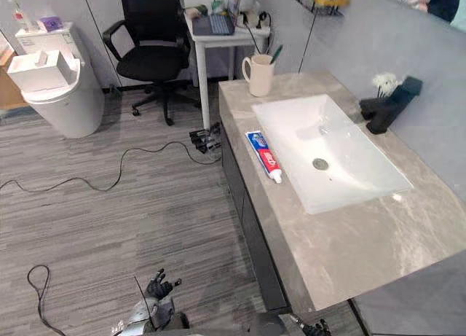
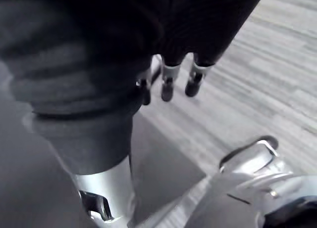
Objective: Organize washtable
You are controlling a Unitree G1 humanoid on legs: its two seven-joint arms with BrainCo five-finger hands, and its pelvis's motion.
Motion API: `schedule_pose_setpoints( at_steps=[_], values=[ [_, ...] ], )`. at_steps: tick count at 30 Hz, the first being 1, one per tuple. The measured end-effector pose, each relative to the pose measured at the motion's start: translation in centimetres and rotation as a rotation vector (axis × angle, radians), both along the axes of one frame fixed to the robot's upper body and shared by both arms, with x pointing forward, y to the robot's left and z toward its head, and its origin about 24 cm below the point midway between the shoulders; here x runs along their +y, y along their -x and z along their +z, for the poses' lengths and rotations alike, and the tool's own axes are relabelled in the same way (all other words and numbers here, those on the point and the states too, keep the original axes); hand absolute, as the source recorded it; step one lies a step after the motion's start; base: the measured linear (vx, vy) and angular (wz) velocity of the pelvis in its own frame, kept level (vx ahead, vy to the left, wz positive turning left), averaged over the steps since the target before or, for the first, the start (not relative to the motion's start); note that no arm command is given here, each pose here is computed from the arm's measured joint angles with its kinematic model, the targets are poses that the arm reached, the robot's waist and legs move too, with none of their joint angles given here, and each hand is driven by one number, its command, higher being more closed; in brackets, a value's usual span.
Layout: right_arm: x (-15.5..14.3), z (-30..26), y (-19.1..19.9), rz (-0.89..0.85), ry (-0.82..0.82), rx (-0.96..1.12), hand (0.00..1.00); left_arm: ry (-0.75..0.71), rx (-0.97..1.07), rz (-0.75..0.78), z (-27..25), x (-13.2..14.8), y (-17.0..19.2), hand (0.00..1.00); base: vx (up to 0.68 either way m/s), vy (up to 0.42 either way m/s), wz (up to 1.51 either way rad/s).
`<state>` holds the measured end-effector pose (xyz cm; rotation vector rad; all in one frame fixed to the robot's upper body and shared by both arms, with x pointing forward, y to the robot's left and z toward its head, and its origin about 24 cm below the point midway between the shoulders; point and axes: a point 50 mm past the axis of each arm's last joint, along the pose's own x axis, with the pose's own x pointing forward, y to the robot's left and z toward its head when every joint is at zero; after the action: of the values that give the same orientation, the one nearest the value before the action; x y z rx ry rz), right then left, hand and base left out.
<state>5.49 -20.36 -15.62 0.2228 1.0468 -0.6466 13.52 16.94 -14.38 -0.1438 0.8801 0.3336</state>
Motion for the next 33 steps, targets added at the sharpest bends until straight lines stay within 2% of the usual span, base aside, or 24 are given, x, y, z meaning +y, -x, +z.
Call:
schedule_pose_setpoints(
  at_steps=[4, 16, 21, 28, 30, 33],
  values=[
    [0.6, -0.1, -0.5, 0.034, -0.020, -0.012, 0.00, -0.032, 0.018, -0.012, -0.1, 0.9, 0.6, 0.00, -0.07, 0.148, -0.25],
    [0.7, 0.0, -1.3, 0.078, -0.005, -0.023, 0.00, -0.028, 0.038, -0.011, -0.4, 0.9, 1.0, 0.00, -0.04, 0.031, -0.05],
    [-0.7, 0.2, -2.0, 0.109, 0.031, -0.017, 0.00, -0.022, -0.012, -0.003, 0.2, 0.6, -0.1, 0.00, 0.02, -0.082, 0.51],
    [-0.8, 0.1, -1.7, 0.121, 0.059, 0.015, 0.00, -0.035, -0.012, 0.007, 0.2, 1.1, 0.0, 0.00, 0.03, 0.122, 0.00],
    [0.5, -0.2, -1.2, 0.109, 0.021, 0.035, 0.00, -0.070, -0.003, -0.011, 0.3, 2.2, 0.1, 0.00, 0.03, 0.291, 0.23],
    [0.7, -0.4, -0.2, 0.097, 0.009, 0.056, 0.00, -0.081, -0.006, -0.043, 0.4, 2.3, -0.2, 0.00, 0.01, 0.205, 0.27]
  ],
)
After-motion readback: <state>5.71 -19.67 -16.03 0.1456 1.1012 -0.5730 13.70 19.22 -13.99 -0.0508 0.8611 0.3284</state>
